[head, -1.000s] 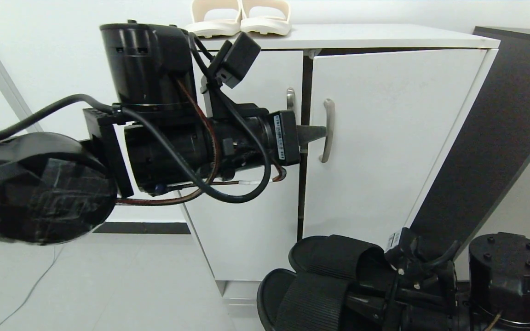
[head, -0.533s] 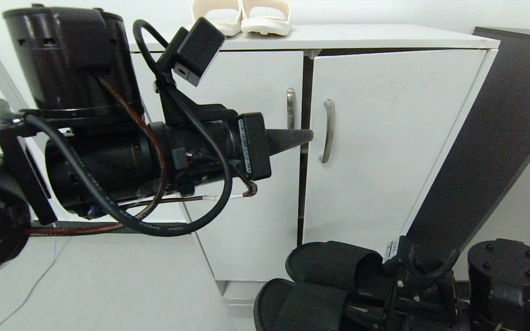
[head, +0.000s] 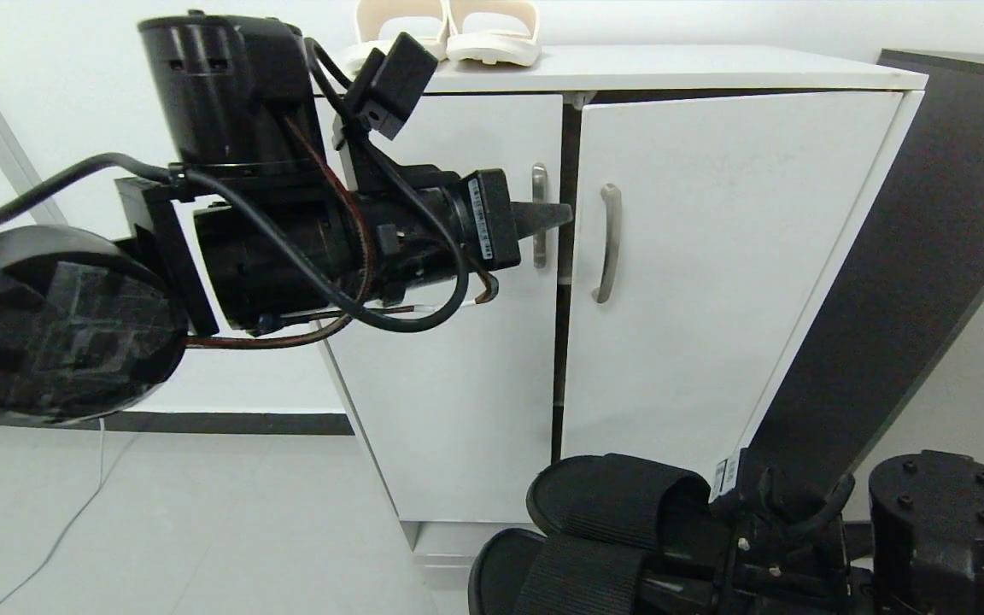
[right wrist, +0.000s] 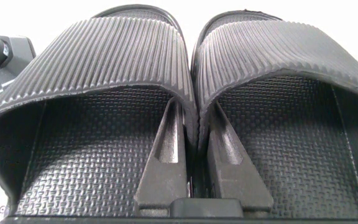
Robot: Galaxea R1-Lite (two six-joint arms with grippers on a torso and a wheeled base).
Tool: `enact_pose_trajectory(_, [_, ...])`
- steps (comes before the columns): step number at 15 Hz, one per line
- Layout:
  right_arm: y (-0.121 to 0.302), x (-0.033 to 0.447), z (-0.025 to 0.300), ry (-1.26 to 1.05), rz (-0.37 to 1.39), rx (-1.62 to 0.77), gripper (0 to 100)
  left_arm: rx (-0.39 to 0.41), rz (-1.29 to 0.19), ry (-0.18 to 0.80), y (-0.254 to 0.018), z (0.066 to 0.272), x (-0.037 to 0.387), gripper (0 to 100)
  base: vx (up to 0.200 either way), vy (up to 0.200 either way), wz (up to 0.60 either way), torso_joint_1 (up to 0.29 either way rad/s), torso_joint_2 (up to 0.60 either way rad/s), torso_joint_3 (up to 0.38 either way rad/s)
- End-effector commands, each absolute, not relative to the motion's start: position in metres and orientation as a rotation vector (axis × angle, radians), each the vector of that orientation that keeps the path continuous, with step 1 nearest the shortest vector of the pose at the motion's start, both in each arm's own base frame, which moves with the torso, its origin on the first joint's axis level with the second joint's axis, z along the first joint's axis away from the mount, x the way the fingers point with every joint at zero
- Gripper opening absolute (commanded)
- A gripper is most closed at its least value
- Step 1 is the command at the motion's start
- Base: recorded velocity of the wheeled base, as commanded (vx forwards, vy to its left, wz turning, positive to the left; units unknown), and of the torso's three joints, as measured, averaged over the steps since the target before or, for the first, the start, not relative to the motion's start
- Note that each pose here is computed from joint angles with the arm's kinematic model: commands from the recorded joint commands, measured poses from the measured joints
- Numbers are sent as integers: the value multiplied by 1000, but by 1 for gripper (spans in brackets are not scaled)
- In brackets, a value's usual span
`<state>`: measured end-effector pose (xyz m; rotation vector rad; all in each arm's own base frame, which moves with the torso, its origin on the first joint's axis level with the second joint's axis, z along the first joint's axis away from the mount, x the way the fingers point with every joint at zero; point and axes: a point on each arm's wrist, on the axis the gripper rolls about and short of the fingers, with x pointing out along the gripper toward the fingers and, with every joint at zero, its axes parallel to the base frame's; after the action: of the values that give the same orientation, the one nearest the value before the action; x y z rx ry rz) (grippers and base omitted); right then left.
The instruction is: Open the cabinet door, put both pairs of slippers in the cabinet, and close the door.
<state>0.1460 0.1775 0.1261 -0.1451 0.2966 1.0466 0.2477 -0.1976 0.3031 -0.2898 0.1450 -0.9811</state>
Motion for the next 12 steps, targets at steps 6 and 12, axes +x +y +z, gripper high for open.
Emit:
enact_pose_trajectory(6, [177,145,125,300,1049,-148,0,-299,-967,147,-217,299,278,0,0,0,0,0,0,0])
enact_pose_trajectory(12, [177,145,125,300,1051,-148,0,-308,-944,145,-206,300,278,0,0,0,0,0,0,0])
